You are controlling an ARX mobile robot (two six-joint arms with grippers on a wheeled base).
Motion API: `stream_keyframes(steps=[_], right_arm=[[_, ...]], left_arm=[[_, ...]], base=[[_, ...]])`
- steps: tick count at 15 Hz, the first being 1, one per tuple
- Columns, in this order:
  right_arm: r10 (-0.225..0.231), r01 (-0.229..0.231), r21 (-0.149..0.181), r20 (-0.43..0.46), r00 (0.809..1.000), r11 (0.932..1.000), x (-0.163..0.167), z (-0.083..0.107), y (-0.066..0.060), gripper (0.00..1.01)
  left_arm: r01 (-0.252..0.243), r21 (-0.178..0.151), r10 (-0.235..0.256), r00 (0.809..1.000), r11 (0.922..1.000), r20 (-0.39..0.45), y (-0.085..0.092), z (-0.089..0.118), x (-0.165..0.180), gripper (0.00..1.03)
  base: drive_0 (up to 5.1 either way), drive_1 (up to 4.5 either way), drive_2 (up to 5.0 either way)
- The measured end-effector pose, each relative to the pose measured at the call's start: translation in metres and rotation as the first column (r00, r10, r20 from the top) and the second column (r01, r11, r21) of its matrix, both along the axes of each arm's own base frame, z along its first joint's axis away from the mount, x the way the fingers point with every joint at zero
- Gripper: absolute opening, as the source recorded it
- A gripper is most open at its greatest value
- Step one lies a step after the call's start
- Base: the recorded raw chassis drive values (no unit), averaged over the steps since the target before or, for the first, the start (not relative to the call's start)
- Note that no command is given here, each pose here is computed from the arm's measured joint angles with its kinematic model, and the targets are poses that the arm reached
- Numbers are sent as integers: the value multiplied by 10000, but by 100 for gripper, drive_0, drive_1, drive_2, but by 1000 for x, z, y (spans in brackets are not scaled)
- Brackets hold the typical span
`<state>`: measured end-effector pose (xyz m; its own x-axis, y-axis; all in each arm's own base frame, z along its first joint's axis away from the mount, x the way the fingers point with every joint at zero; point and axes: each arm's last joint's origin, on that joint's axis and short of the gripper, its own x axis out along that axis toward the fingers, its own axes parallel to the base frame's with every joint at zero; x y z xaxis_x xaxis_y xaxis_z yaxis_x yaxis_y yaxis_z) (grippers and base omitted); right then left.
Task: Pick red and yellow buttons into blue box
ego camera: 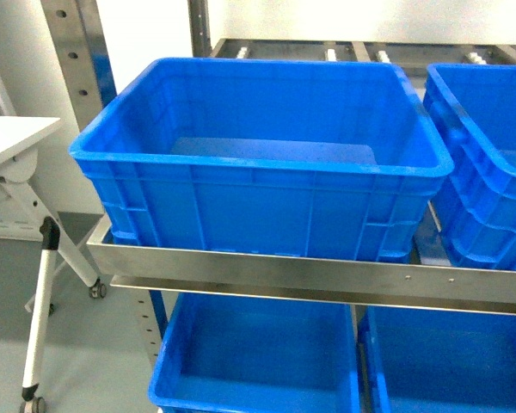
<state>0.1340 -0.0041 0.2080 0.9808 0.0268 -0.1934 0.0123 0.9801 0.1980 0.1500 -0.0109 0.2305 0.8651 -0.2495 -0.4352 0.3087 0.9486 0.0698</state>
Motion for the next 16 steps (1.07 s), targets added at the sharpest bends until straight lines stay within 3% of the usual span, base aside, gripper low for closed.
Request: stream_keyframes(steps=[16], right_arm=[[0, 0, 0, 0, 10000, 10000, 0, 0, 0, 18]], left_arm=[[-3, 2, 3, 10000, 10000, -4, 0, 0, 0, 29]], base=[[449, -214, -214]])
